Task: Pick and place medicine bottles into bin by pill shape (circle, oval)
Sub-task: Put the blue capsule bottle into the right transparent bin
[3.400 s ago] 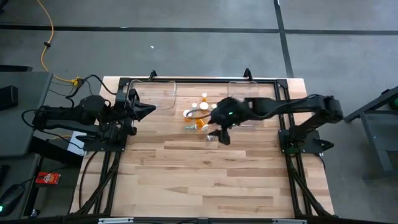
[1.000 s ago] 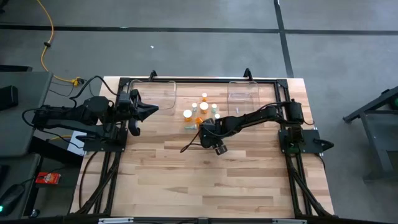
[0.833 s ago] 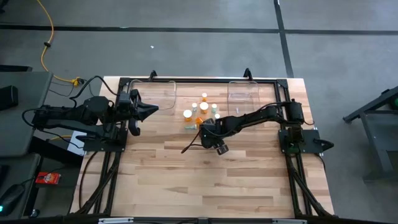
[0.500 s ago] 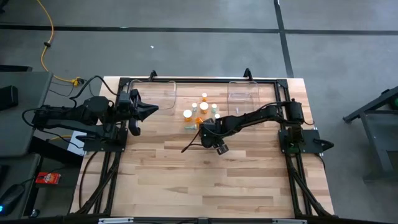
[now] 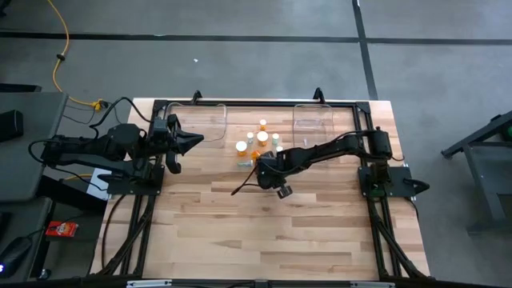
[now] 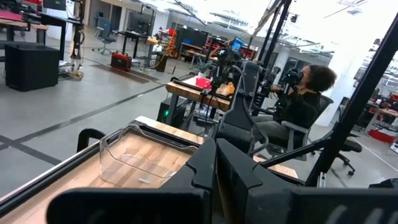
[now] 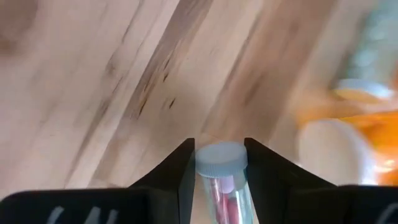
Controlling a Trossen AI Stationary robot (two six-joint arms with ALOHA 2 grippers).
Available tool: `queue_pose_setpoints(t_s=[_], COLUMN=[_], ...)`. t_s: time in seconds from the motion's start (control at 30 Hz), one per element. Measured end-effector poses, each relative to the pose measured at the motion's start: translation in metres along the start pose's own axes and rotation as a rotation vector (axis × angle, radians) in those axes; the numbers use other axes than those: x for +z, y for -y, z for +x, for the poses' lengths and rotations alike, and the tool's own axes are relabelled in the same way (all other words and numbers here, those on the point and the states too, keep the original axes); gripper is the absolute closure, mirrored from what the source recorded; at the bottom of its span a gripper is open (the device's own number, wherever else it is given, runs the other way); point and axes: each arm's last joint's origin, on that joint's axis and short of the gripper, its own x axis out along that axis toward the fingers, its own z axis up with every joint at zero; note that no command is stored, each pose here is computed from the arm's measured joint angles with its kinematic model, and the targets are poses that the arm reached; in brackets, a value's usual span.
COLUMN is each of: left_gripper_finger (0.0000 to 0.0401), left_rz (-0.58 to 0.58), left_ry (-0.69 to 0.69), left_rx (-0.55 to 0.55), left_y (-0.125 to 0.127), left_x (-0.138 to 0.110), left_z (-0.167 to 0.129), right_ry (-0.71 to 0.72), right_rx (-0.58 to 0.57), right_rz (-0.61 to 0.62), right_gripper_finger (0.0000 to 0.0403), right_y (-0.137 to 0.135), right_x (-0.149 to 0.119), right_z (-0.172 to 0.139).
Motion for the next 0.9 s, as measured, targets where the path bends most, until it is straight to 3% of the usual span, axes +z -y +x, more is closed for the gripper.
queue_pose_setpoints(t_s=[0.2, 0.43, 0.67, 0.8, 0.9], left_gripper_finger=[0.0398, 0.0398, 0.0398, 0.0398, 0.0398], left_rz=[0.001, 0.07, 0.129, 0.15, 0.145], left_ry=[-0.001, -0.038, -0.101, -0.133, -0.123], left_rx=[0.001, 0.006, 0.021, 0.014, -0.048], left_y=[0.0, 0.0, 0.002, 0.005, 0.009], left_x=[0.0, -0.005, -0.015, -0.023, -0.026], left_z=[0.0, 0.004, 0.02, 0.035, 0.047], right_ry=[0.134, 0.371, 0.84, 1.143, 1.263], right_rx=[-0.014, -0.173, -0.307, -0.327, -0.313], right_rz=[0.232, 0.55, 0.82, 0.874, 0.863], right_gripper_finger=[0.0299, 0.03, 0.03, 0.03, 0.03], right_y=[0.02, 0.017, -0.01, -0.017, -0.02], right_x=[0.011, -0.031, -0.077, -0.089, -0.093], right_z=[-0.069, -0.143, -0.181, -0.191, -0.192])
